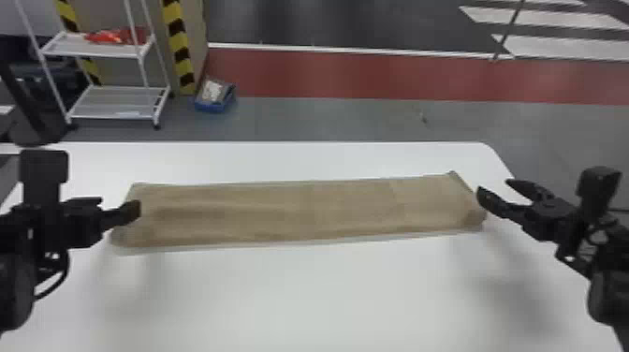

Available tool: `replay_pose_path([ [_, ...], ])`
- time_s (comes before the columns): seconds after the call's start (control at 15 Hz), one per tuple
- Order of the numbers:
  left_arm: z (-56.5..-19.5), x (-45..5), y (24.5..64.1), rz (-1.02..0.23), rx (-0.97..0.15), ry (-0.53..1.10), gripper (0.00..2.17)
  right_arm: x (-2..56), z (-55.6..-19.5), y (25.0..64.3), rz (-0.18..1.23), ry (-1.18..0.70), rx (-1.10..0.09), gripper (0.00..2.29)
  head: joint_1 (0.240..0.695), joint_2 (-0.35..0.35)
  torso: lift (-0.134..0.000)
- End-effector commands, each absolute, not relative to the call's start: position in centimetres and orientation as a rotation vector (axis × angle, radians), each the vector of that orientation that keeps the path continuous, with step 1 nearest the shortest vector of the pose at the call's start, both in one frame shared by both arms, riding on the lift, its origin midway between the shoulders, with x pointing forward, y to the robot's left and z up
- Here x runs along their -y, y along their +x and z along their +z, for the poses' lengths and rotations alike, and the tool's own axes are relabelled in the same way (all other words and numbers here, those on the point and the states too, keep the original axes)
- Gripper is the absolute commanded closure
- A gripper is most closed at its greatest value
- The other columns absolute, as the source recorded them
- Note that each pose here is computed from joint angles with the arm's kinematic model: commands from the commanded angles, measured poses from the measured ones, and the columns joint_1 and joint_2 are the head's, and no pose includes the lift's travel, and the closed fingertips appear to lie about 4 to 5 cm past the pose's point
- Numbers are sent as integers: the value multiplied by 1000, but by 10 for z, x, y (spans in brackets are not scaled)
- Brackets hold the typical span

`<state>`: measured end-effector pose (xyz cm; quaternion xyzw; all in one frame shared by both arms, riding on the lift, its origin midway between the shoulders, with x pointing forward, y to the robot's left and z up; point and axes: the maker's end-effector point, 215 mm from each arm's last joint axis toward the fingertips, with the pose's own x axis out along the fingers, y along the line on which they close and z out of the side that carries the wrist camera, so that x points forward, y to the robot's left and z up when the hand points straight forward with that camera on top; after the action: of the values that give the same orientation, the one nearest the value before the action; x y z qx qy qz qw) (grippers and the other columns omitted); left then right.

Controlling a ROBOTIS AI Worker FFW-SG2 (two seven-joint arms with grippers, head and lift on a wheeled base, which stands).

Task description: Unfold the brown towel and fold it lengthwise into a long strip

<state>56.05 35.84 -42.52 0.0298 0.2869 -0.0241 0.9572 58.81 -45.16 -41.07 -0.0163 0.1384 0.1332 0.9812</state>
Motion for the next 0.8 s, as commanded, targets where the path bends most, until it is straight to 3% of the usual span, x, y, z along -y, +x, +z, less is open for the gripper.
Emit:
replay_pose_path([
  [0.0,-415,-359,559,-38,-560,55,22,446,-396,580,274,-24,-254,60,695,-89,-113],
  [0.2,-392,-354,553,-24,-460,51,22,421,-378,569,304,-34,-232,63,695,-80,-113],
  [0.47,-355,-313,550,-33,-216,30,22,353,-346,546,378,-19,-168,63,695,-55,-113],
  [0.73,-337,-283,529,-47,-119,-7,22,260,-318,510,418,-35,-80,63,695,-20,-113],
])
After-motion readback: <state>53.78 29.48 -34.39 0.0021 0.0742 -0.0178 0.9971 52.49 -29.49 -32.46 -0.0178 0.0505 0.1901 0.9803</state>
